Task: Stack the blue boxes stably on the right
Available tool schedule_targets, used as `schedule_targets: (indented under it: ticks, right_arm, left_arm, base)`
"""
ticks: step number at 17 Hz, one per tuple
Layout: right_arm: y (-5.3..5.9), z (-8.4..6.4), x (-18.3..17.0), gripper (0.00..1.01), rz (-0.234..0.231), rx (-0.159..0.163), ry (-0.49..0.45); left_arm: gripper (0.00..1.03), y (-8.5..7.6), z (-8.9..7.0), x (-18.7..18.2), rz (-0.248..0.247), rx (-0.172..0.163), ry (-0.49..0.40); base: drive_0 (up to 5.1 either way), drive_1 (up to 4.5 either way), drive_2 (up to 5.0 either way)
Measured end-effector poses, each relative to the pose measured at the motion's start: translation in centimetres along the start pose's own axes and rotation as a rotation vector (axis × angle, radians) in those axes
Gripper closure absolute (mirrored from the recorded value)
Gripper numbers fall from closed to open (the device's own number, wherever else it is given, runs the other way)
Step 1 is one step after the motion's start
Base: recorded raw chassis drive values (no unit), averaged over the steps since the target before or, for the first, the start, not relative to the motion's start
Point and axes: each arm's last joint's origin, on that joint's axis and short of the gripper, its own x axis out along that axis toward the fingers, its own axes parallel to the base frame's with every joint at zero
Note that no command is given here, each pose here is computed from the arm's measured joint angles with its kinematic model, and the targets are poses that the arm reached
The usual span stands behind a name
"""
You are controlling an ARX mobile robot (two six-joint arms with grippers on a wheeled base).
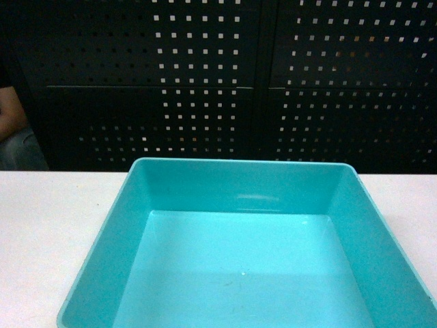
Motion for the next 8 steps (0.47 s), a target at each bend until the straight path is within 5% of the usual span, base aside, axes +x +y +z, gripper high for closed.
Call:
schedule_targets:
  ticks: [8]
  right_arm:
    - [0.0, 0.0, 0.0, 0.03, 0.0, 0.0, 0.0]
  left_arm:
    - [0.05, 0.0, 0.0, 0.0, 0.0, 0.0, 0.0]
  base:
    - [0.0, 0.0, 0.0]
